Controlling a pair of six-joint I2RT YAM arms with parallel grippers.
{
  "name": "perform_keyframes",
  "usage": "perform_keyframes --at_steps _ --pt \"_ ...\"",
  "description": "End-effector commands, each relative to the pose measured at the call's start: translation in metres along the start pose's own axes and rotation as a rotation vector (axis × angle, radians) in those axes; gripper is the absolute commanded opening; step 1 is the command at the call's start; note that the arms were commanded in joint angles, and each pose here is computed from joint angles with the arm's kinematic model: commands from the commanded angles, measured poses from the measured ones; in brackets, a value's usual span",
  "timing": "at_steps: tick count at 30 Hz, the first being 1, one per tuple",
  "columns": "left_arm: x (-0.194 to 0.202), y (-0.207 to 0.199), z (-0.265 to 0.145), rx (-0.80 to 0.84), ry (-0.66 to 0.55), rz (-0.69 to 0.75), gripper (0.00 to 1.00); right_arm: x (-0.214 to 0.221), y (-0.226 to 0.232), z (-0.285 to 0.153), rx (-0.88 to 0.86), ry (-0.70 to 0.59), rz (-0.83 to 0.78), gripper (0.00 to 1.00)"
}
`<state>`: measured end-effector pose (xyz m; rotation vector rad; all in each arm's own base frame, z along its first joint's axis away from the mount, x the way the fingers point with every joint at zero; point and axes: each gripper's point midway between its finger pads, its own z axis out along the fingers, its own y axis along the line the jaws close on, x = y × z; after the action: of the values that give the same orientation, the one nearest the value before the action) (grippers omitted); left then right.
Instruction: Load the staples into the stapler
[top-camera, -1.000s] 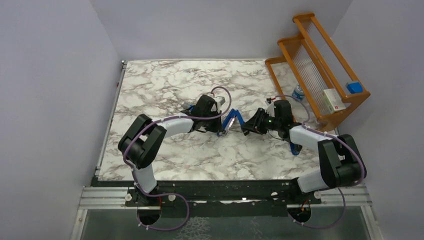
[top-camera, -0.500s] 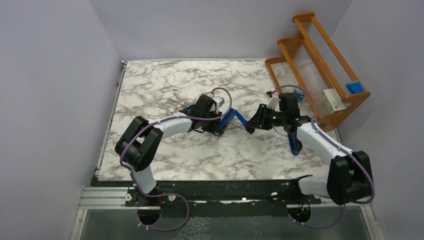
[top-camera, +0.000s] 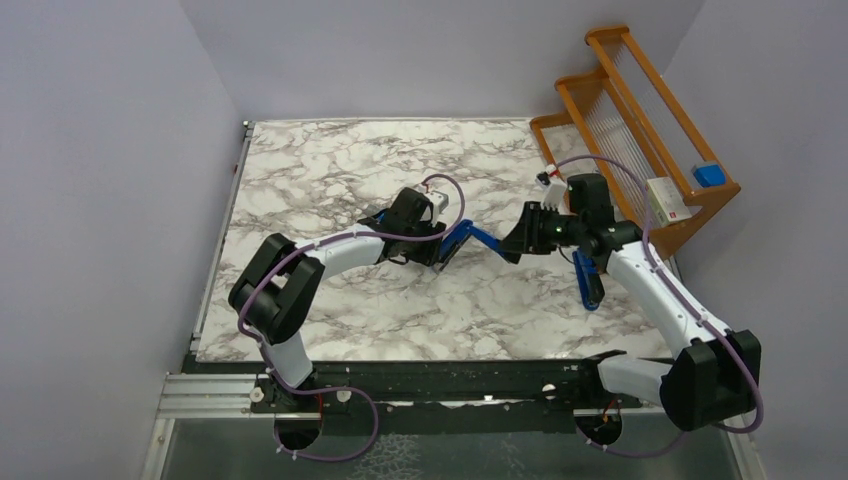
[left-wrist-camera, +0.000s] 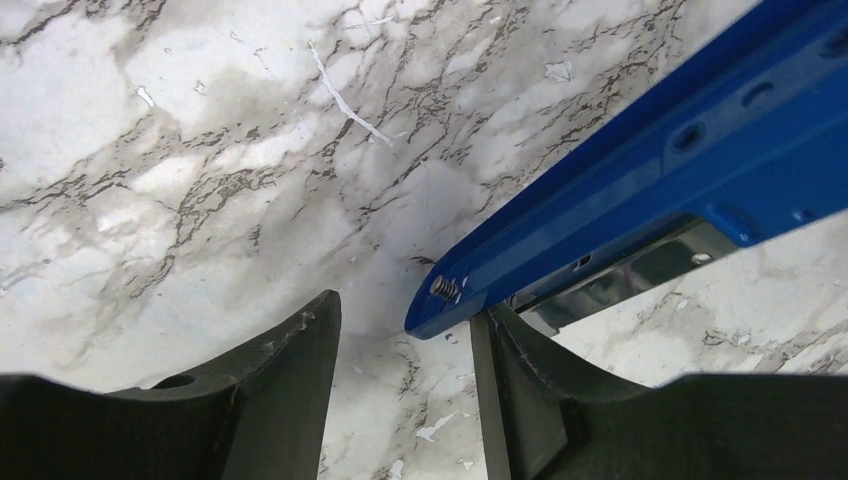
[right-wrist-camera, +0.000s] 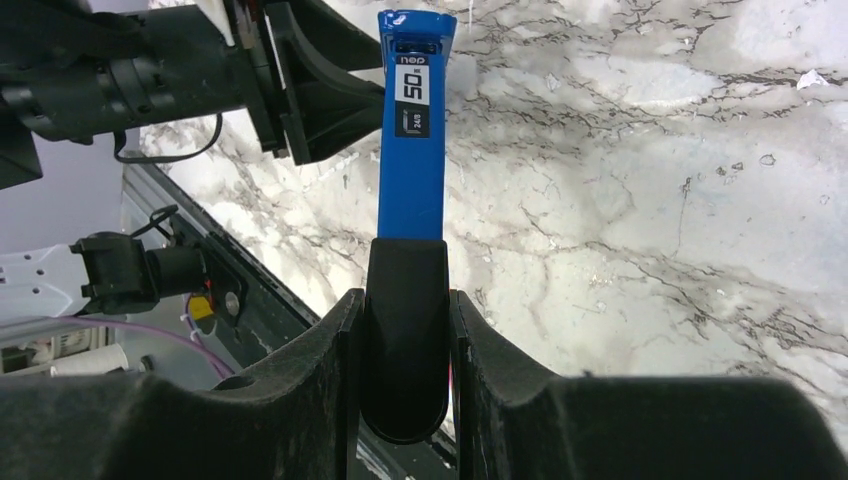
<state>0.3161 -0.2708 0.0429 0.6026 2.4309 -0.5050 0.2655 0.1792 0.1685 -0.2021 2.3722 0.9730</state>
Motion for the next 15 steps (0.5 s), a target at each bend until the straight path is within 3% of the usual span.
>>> perform_keyframes --at_steps 1,15 --pt "0.041 0.062 -0.003 -0.275 0.134 -0.010 0.53 -0.002 0.020 -0.027 -0.024 -0.005 -0.038 0.01" --pt "0.031 0.078 -0.014 -0.361 0.094 -0.030 0.56 -0.022 0.036 -0.056 0.018 -0.057 -0.094 0.01"
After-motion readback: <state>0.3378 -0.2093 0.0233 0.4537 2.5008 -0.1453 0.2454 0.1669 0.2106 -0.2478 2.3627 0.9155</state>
